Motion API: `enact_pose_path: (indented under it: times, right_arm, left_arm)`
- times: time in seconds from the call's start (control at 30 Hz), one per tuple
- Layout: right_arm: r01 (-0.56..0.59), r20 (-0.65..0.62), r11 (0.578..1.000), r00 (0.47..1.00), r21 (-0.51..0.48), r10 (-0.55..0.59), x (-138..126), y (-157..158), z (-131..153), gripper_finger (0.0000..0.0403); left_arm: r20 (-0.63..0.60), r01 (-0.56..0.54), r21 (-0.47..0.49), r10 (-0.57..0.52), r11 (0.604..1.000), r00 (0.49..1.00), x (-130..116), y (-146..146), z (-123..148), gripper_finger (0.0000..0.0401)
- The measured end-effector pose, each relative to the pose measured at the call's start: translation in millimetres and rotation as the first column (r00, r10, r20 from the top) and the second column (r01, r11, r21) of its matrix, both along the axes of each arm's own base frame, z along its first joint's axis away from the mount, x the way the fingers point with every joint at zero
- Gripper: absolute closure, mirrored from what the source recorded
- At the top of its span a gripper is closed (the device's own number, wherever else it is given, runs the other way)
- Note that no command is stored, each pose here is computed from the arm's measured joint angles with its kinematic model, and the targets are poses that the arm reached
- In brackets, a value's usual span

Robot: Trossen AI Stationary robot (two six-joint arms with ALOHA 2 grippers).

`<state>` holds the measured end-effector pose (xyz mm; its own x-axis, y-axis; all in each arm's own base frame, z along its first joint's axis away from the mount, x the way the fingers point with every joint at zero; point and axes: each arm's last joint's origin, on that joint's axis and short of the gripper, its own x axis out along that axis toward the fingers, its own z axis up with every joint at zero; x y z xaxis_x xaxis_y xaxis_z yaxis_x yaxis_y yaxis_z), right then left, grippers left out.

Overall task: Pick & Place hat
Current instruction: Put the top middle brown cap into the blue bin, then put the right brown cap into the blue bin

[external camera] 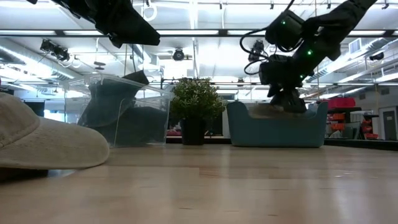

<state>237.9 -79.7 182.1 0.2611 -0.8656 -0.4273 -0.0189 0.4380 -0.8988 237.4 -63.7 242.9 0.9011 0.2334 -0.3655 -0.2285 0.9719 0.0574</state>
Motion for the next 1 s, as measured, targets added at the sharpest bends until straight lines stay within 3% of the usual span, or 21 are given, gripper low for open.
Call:
enact_pose_path:
  times: [0.33, 0.43, 0.53, 0.63, 0.73, 0.8, 0.9, 1.0]
  right_arm:
    - [0.0, 0.254, 0.995, 0.967, 0.099, -0.026, 10.1, 29.7, 4.3, 0.0209]
    - [0.006, 0.34, 0.985, 0.938, 0.173, -0.065, 18.0, 43.4, 19.3, 0.0206]
    - [-0.054, 0.381, 0.946, 0.921, 0.32, -0.077, 26.0, 63.7, 40.9, 0.0207]
    - [-0.167, 0.431, 0.825, 0.897, 0.541, -0.101, 33.3, 89.4, 67.5, 0.0208]
    - [-0.256, 0.407, 0.635, 0.908, 0.729, -0.101, 33.3, 117.1, 90.4, 0.0208]
    - [-0.289, 0.36, 0.533, 0.933, 0.795, -0.03, 28.0, 137.7, 99.5, 0.0208]
    - [-0.267, 0.289, 0.415, 0.957, 0.87, 0.009, 15.7, 166.0, 104.1, 0.0208]
    - [-0.182, 0.21, 0.334, 0.976, 0.925, -0.049, 1.6, 188.8, 101.4, 0.0208]
  left_arm:
    - [0.0, 0.0, 0.001, 0.0, 1.0, 1.0, 0.0, 0.0, 0.0, 0.0286]
    - [-0.001, 0.0, 0.0, 0.0, 1.0, 1.0, 0.0, 0.0, -0.1, 0.0286]
    - [-0.001, 0.0, 0.0, 0.0, 1.0, 1.0, -0.1, 0.0, -0.1, 0.0286]
    - [-0.001, 0.0, 0.0, 0.0, 1.0, 1.0, 0.0, 0.1, -0.1, 0.0286]
    - [-0.003, 0.0, 0.001, 0.0, 1.0, 1.0, -0.1, 0.0, -0.2, 0.0286]
    - [-0.006, 0.0, 0.001, 0.0, 1.0, 1.0, -0.2, 0.0, -0.5, 0.0286]
    - [-0.007, 0.0, 0.002, 0.0, 1.0, 1.0, -0.3, 0.1, -0.7, 0.0286]
    - [-0.007, 0.0, 0.002, 0.0, 1.0, 1.0, -0.3, 0.1, -0.7, 0.0286]
